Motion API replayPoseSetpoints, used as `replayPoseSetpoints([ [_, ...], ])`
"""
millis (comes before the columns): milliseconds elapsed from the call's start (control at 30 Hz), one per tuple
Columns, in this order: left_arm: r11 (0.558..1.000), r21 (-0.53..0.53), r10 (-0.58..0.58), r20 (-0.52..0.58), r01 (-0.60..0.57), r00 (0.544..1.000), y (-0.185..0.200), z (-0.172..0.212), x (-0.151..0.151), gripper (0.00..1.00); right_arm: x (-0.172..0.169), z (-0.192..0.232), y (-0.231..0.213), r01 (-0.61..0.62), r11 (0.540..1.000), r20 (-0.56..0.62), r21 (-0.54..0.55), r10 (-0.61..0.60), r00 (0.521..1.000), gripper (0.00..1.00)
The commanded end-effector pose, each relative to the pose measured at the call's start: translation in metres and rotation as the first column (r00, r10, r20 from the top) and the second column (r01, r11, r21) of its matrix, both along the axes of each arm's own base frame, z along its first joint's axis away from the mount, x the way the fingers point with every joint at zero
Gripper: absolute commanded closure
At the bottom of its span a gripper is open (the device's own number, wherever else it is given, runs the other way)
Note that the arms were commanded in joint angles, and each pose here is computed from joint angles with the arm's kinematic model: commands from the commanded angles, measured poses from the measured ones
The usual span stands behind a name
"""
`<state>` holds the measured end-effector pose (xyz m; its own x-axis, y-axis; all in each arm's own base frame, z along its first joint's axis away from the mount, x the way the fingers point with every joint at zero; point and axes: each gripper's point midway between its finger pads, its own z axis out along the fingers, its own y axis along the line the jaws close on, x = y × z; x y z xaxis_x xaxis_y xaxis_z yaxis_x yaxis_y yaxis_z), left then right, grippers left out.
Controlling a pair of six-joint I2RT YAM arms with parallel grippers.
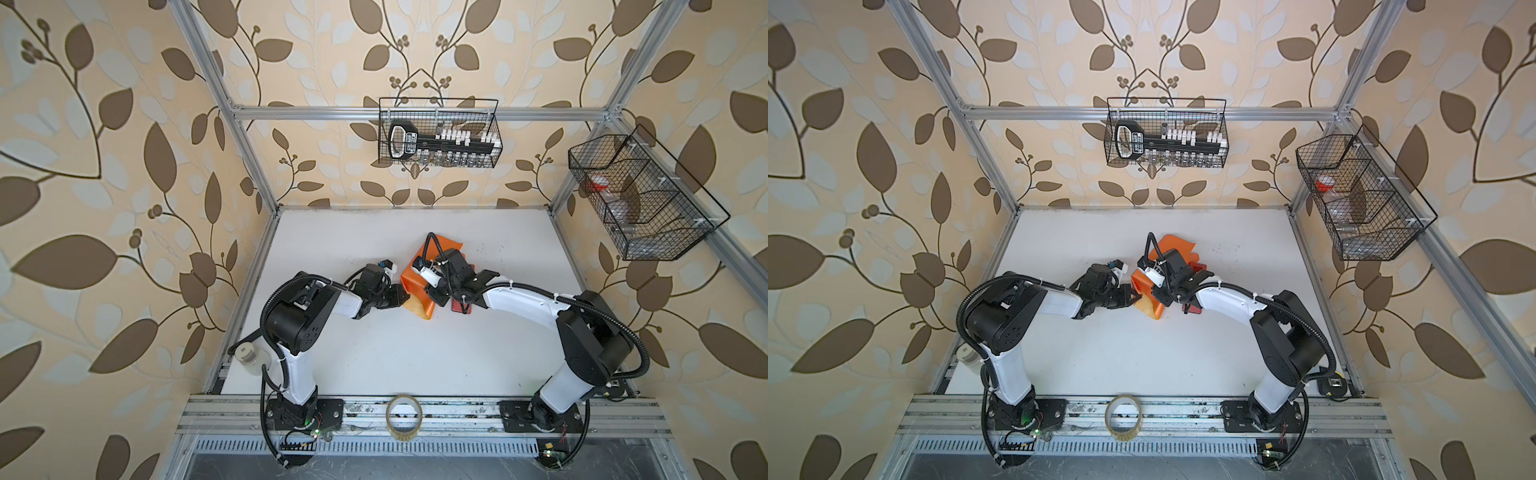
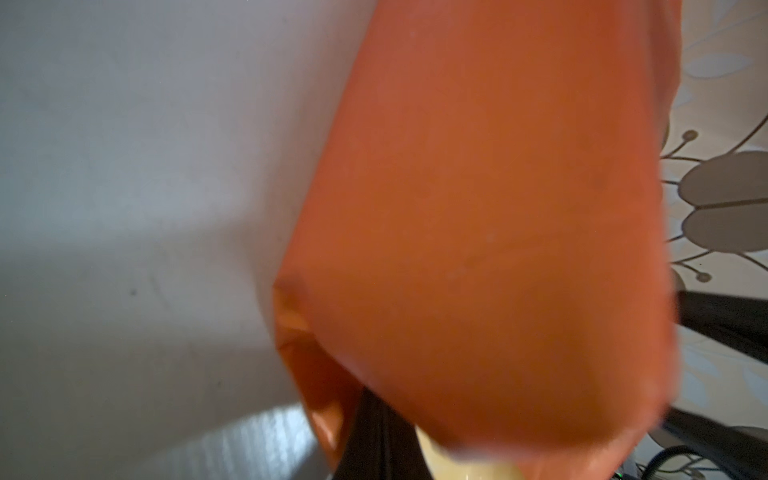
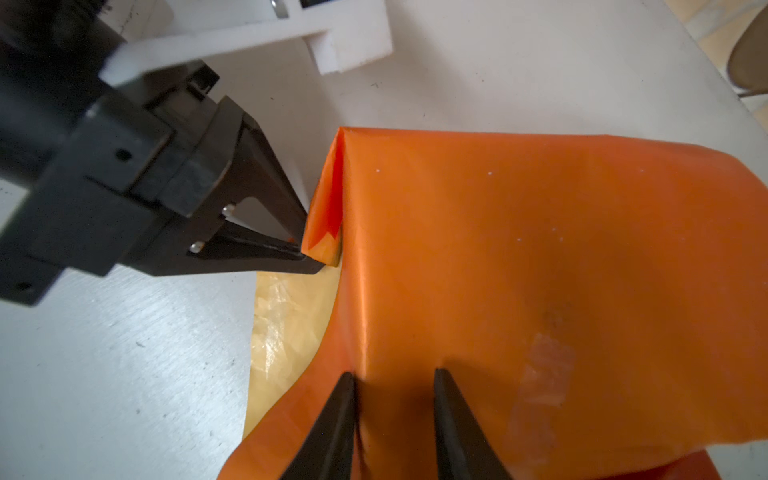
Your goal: Wrap the gift box in paper
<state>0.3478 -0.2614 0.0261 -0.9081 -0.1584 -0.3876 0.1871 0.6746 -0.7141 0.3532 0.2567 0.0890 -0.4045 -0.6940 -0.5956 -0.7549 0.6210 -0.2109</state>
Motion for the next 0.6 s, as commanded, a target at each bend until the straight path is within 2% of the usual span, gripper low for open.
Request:
replayPoseSetpoints([
  [0,1.000,-0.004,0.004,-0.121,-0.005,0.993,0.013,0.004,-0.012,0.98,-0.021,-0.031,-0.010,-0.027,0.997,-0.111,-0.079,0.018,0.994,0.68],
  [167,0.997,-0.066,-0.035,-0.085,0.029,0.996,0.007,0.036,-0.003,0.93,-0.021,-0.032,-0.010,-0.028,0.996,-0.113,-0.081,0.018,0.993,0.69],
  [300,0.999,-0.037,0.005,-0.101,-0.009,0.995,0.019,0.027,-0.001,0.93,-0.020,-0.032,-0.011,-0.026,0.996,-0.113,-0.082,0.017,0.994,0.68],
  [567,0.998,-0.063,0.014,-0.080,-0.019,0.997,0.012,0.027,0.016,0.93,-0.018,-0.033,-0.012,-0.019,0.997,-0.113,-0.077,0.011,0.994,0.69],
])
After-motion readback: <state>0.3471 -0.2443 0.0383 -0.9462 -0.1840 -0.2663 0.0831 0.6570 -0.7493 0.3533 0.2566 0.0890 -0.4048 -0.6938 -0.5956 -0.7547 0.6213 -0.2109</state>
